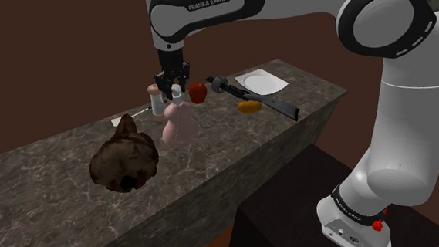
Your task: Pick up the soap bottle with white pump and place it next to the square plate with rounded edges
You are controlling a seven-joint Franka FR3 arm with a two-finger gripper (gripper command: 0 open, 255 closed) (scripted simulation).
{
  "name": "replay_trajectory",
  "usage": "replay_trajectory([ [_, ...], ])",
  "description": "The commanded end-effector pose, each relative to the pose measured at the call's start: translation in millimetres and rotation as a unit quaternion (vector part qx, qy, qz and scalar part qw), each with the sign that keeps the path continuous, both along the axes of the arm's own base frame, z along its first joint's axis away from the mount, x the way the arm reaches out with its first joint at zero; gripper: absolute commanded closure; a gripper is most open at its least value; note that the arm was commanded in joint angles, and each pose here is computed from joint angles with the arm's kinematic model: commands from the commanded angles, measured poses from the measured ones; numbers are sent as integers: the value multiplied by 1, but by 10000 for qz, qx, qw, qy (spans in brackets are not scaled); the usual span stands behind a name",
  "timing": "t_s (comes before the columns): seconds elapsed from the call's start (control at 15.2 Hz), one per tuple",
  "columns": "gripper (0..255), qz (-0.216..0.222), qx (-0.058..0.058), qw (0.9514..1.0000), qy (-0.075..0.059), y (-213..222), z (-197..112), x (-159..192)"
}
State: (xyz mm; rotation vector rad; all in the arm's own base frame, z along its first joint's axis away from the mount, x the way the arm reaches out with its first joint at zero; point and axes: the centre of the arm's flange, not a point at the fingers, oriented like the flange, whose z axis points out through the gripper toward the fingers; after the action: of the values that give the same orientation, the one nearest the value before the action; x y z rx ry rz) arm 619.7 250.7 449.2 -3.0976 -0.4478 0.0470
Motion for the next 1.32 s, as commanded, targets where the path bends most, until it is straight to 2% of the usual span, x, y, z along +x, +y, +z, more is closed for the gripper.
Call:
replay_trajectory([
  [0.0,255,0,0,10000,0,0,0,0],
  [0.53,255,0,0,10000,0,0,0,0],
  [1.25,255,0,0,10000,0,0,58,0],
])
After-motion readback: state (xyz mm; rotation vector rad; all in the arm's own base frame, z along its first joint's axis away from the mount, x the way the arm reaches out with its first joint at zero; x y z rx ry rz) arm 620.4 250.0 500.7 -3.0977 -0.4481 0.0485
